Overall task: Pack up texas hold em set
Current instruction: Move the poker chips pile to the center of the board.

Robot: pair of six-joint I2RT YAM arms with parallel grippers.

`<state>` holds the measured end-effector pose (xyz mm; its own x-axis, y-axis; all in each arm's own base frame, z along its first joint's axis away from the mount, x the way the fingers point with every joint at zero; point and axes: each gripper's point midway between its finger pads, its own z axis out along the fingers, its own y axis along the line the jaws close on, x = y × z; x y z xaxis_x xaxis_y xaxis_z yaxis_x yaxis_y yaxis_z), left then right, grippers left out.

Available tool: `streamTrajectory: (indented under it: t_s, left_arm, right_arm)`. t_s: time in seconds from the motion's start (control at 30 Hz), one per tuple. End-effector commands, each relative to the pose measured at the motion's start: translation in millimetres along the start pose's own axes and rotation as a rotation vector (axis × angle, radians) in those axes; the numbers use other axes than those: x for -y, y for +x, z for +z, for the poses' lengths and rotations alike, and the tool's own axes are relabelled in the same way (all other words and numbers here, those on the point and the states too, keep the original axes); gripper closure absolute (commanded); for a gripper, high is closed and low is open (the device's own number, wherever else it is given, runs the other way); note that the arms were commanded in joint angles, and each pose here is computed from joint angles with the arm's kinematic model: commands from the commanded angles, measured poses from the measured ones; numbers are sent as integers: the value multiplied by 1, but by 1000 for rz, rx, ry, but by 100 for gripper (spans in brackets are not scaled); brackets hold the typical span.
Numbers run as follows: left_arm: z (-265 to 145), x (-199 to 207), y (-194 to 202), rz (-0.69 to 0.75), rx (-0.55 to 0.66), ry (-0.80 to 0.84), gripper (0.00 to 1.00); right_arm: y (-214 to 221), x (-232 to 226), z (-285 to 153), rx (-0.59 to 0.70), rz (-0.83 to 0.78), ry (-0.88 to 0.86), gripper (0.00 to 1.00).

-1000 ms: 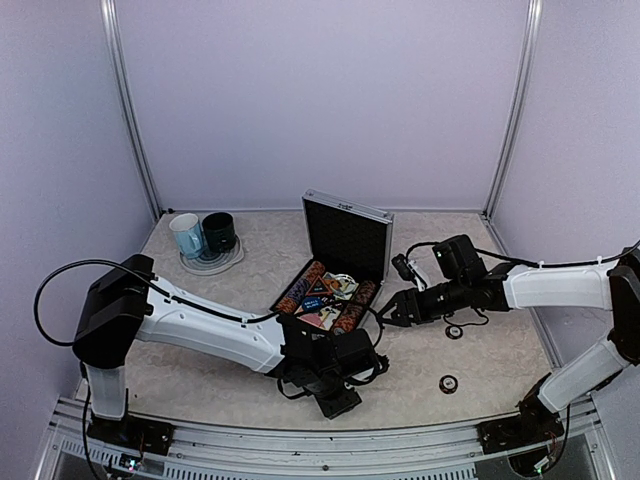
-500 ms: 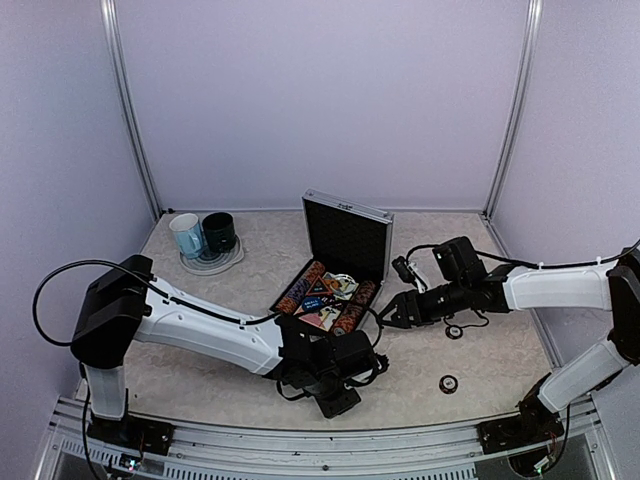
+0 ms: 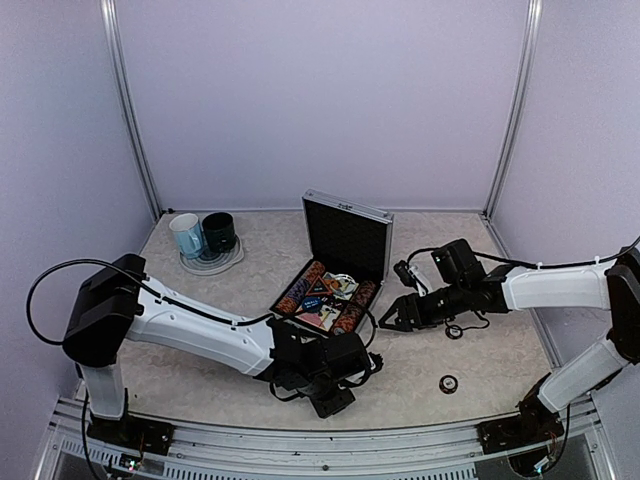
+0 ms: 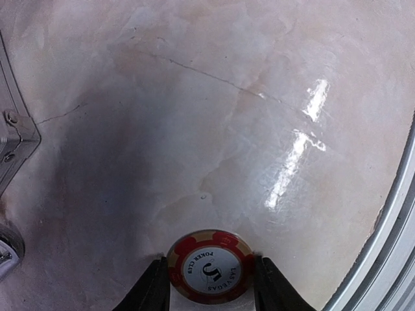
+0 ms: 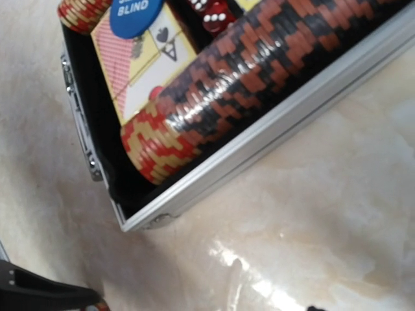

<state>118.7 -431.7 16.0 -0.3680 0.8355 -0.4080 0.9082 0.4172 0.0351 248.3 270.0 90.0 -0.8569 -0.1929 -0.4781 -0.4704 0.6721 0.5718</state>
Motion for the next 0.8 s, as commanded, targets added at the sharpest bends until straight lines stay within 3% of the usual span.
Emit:
streamTrajectory:
  t_s: [0.0,0.47,0.77]
  left_arm:
    - [-10,-11,1,0,25,-29,56]
    - [-32,-30,-13,-66,114,-11,55]
    - [-32,-15,-5,-35,82,90,24]
  right_arm:
    - [-4,0,-1,3,0,22,36]
    - [6,-9,19,-32,42,-60,37]
    - [11,-12,28,-56,30,-64,38]
